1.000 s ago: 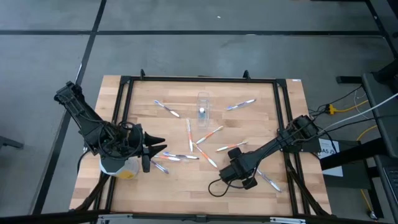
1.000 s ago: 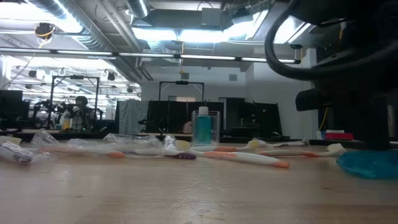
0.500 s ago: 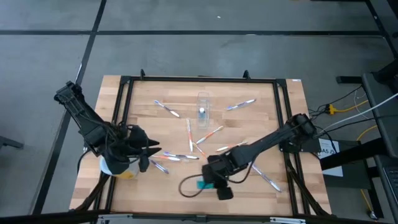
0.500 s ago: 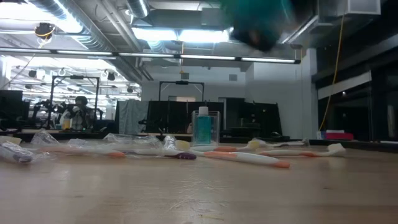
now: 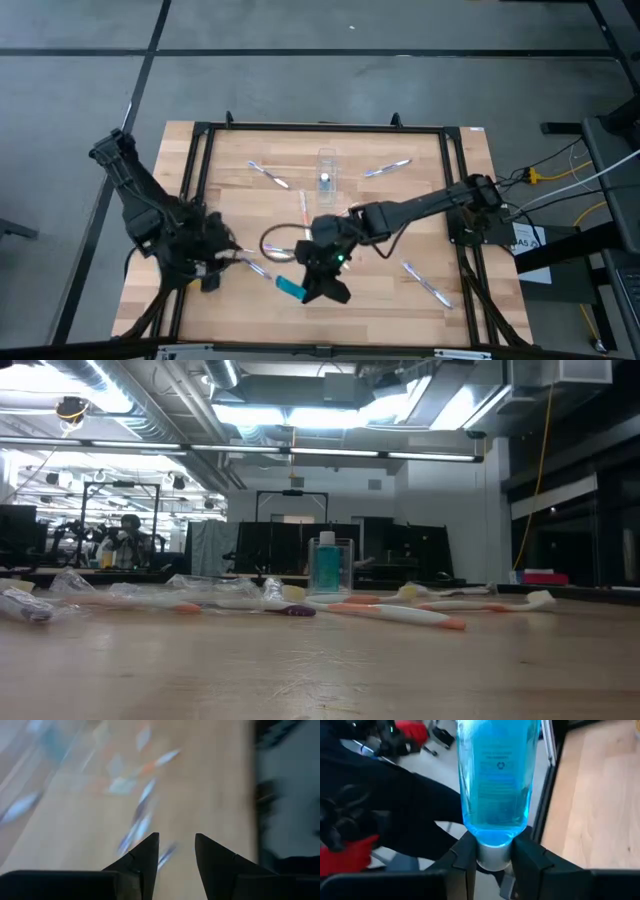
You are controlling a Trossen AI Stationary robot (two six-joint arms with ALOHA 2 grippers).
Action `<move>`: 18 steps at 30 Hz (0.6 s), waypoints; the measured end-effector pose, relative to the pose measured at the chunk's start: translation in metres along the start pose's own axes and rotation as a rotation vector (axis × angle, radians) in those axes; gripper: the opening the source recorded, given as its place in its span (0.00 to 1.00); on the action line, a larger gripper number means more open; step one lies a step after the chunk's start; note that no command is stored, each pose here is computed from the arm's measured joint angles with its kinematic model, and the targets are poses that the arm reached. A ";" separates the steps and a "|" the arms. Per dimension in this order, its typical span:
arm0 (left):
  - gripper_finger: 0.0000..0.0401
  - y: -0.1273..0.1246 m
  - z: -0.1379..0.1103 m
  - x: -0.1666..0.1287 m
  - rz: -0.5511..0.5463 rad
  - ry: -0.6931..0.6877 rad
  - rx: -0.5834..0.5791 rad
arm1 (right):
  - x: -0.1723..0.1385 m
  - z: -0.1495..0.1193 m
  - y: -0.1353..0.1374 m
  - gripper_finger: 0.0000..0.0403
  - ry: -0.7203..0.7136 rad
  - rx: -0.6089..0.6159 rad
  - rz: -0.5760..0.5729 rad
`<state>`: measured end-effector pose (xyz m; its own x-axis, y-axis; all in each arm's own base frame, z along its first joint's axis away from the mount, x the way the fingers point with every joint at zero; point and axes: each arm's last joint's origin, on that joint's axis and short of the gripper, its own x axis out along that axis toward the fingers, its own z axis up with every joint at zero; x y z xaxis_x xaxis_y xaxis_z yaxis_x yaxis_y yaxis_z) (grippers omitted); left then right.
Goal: Pick & Place toothbrushing station
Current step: Put the blue mouthwash into the transparent organizer
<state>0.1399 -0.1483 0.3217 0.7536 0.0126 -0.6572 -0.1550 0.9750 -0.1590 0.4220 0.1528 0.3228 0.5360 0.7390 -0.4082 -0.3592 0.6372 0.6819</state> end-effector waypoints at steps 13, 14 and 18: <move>0.47 -0.016 0.046 -0.015 -0.047 -0.459 0.282 | -0.015 0.029 0.000 0.23 -0.129 0.078 0.239; 0.49 -0.014 0.050 -0.016 -0.043 -0.476 0.287 | -0.016 0.029 0.000 0.23 -0.129 0.083 0.239; 0.55 -0.012 0.062 -0.020 -0.117 -0.537 0.315 | -0.014 0.028 0.001 0.23 -0.126 0.087 0.238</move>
<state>0.1661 -0.1463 0.3827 0.9823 -0.0686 -0.1746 0.0820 0.9941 0.0708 0.4349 0.1370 0.3461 0.5370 0.8291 -0.1555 -0.4220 0.4237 0.8015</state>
